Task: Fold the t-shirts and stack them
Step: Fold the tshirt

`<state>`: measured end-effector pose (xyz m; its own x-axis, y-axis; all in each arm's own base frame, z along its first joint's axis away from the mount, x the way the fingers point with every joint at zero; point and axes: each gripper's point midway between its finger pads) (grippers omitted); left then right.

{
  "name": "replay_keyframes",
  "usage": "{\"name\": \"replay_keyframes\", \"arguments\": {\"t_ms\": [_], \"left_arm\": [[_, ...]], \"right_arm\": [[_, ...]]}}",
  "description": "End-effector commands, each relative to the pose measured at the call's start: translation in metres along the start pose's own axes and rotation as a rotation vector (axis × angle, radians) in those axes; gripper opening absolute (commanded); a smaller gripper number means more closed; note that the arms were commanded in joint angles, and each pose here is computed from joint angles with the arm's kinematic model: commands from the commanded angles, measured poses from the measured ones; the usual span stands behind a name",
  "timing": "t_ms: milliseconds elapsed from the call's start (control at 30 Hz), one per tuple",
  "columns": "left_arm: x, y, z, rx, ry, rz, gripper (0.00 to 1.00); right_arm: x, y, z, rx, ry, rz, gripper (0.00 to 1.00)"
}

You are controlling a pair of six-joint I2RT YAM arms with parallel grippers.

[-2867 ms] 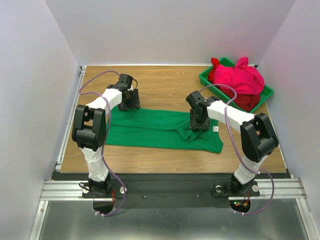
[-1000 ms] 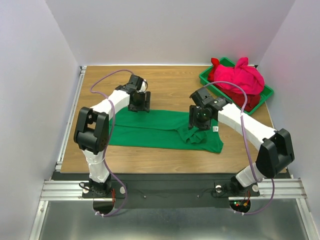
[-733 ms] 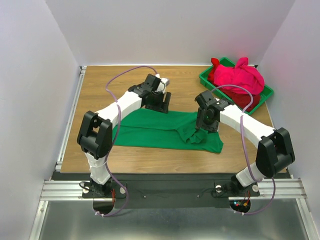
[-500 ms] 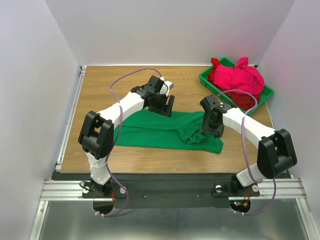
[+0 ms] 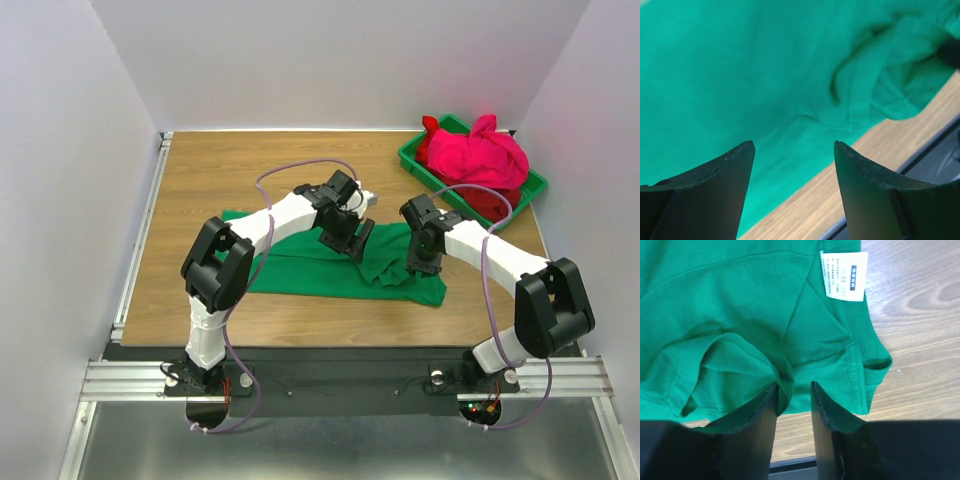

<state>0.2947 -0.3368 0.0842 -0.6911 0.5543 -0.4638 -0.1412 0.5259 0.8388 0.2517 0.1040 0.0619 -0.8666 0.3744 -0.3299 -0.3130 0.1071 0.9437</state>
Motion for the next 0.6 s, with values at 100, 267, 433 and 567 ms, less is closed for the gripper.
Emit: {"name": "replay_keyframes", "arguments": {"t_ms": [100,267,433,567], "left_arm": [[0.001,0.006,-0.028,0.071,0.016,0.007,0.81],[0.005,-0.002,-0.031,0.052,0.102,0.027,0.82],[0.005,-0.006,-0.041,0.034,0.161,0.040,0.82],[0.002,-0.004,-0.047,0.019,0.239,0.039,0.82]], "right_arm": [[-0.014,0.004,0.014,-0.049,-0.020,-0.037,0.24],[-0.014,0.005,0.016,-0.058,-0.001,-0.034,0.23],[-0.016,0.008,0.017,-0.065,0.024,-0.038,0.23],[-0.021,0.013,0.020,-0.079,0.039,-0.046,0.22]]}}
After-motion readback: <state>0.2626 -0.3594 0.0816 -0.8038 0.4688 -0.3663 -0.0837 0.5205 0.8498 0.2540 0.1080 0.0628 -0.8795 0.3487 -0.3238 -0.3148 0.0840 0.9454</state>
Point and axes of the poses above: each gripper's point midway between its finger pads, its own y axis back along the fingers, its own z axis along the line the jaws close on, x = y × z, and after that the axes turned 7 degrees about -y, right-handed
